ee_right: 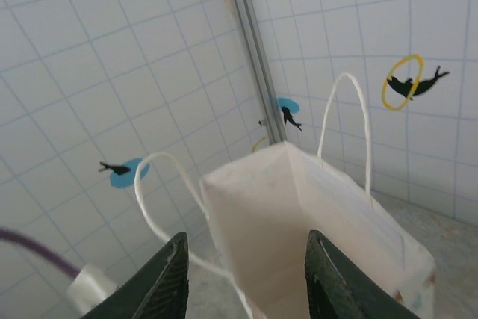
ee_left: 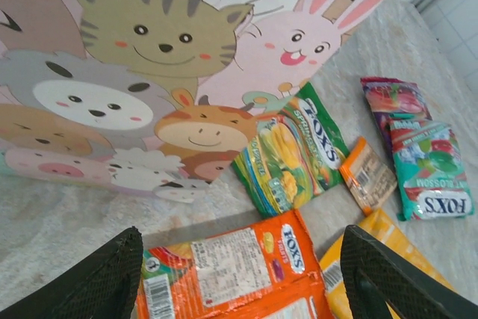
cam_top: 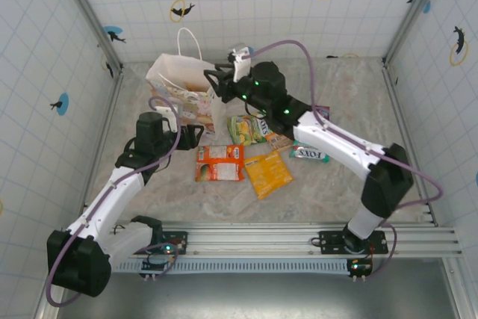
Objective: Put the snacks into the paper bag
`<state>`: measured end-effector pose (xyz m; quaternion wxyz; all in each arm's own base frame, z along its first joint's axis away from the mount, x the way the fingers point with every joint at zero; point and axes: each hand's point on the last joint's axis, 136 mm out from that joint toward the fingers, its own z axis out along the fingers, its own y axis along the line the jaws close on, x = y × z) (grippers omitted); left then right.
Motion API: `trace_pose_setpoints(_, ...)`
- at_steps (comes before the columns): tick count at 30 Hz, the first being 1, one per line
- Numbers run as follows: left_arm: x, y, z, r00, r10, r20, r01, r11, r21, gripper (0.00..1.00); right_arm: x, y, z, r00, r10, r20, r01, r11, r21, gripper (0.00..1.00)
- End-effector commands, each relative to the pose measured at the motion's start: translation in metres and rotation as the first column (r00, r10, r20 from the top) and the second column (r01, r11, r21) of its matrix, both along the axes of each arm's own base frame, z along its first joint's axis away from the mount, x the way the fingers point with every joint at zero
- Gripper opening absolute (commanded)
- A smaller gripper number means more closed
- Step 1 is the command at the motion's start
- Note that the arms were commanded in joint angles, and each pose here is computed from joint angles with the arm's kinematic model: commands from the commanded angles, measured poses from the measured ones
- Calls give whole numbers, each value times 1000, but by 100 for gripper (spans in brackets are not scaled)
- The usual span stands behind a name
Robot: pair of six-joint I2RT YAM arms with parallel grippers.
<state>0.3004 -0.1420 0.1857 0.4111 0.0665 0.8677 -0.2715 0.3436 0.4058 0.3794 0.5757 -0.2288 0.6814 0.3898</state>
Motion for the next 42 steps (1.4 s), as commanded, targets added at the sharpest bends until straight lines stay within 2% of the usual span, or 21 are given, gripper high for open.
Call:
trace_pose_setpoints(1,-11,-7,-6,997,-30,-66,25,998,-64,70,-11,-25,-28,998,-44,-53,40,997,-62,44)
trace_pose_setpoints(10,-26,-11,-33,983,-20,-183,-8,989,-150,64,-56,-94,-102,957,-141,-253,110,985,-133,46)
trace_pose_setpoints(16,-37,-12,-56,960,2,-278,-55,982,-181,59,-83,-123,-162,894,-177,-412,118,979,-166,46)
trace_pose_setpoints(23,-50,-15,-82,935,16,-353,-88,978,-189,53,-102,-133,-213,810,-180,-558,93,979,-181,47)
trace_pose_setpoints(28,-58,-17,-98,917,11,-400,-87,981,-173,50,-116,-134,-250,727,-159,-668,37,981,-193,47)
trace_pose_setpoints(38,-67,-17,-120,893,13,-451,-96,982,-162,45,-132,-129,-298,589,-128,-798,-34,983,-182,46)
trace_pose_setpoints(42,-69,-18,-122,889,6,-457,-88,983,-160,46,-133,-139,-314,541,-197,-818,-11,970,-242,48)
